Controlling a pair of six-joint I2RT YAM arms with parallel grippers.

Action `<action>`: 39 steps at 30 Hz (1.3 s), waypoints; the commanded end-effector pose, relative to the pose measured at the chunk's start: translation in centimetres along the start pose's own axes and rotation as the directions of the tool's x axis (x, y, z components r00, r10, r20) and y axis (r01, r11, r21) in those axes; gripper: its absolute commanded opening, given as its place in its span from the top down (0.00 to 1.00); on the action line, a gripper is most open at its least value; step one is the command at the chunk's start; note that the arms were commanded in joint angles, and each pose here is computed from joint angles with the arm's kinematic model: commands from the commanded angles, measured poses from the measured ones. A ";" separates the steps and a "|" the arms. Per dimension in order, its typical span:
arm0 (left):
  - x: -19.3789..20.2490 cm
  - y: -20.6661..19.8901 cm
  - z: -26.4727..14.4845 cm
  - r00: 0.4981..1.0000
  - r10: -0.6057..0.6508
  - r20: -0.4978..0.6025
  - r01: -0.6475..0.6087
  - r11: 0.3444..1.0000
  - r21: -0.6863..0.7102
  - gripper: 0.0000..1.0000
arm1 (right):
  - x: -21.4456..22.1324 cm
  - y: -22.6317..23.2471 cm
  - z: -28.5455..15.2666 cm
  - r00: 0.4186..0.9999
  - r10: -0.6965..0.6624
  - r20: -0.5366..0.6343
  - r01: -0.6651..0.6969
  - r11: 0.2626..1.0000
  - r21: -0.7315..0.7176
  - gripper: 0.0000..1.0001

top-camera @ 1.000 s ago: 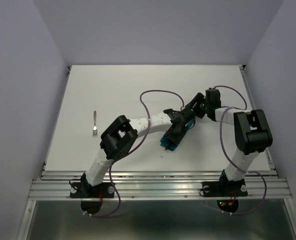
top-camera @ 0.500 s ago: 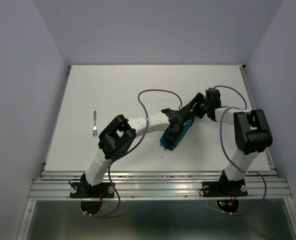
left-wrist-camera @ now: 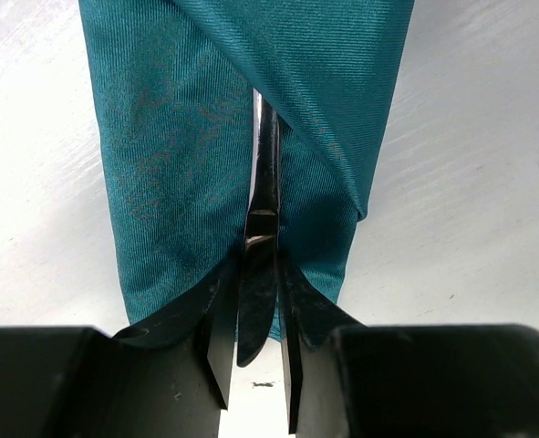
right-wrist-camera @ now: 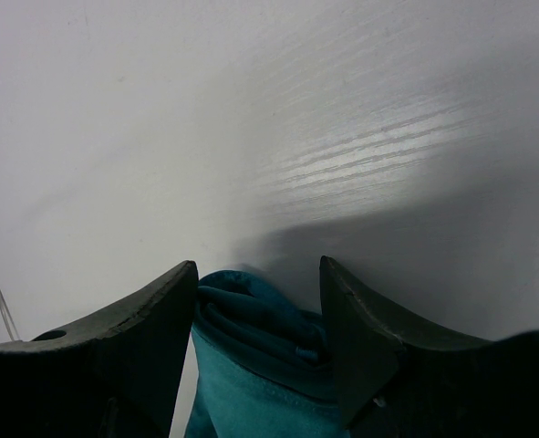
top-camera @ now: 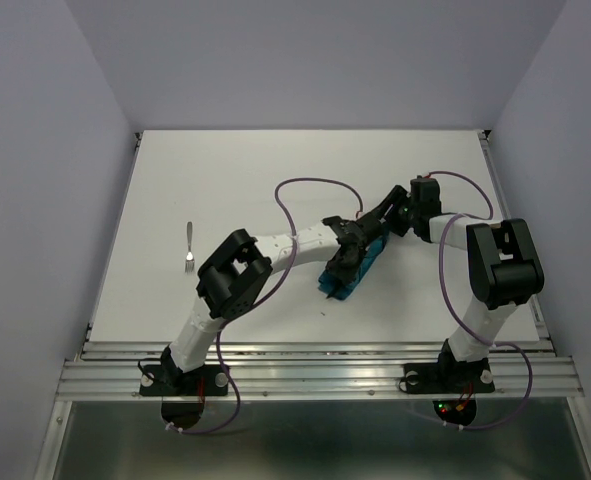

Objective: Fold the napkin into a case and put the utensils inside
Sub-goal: Stuff the knife into the folded napkin.

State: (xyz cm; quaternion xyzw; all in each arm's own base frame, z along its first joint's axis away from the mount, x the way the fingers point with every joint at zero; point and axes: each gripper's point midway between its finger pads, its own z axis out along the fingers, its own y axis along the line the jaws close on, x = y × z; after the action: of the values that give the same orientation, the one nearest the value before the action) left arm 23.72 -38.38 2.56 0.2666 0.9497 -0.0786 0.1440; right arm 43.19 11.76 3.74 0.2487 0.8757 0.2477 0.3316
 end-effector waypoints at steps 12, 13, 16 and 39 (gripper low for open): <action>-2.7 -0.5 -2.3 0.998 0.029 0.055 -0.029 1.000 0.005 0.72 | 3.2 -2.3 0.5 0.995 -0.003 -0.100 0.012 0.996 0.091 0.38; -2.8 -0.5 -2.3 0.998 0.032 0.057 -0.032 0.999 0.004 0.72 | 3.5 -2.0 0.6 0.995 -0.010 -0.103 0.019 0.996 0.085 0.38; -3.1 -0.8 -1.8 0.998 0.042 0.047 -0.042 0.999 0.004 0.72 | 3.5 -2.0 0.6 0.994 -0.010 -0.105 0.019 0.996 0.087 0.38; -5.9 -1.8 -0.5 0.997 0.029 0.073 -0.031 0.999 0.026 0.71 | 3.6 -1.5 0.3 0.995 -0.019 -0.102 0.027 0.997 0.076 0.38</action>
State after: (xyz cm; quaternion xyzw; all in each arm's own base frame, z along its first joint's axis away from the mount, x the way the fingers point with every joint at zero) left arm 26.36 -41.94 3.42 0.2864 0.9413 -0.0852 0.1569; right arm 43.02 12.62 3.78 0.2401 0.8780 0.2510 0.3294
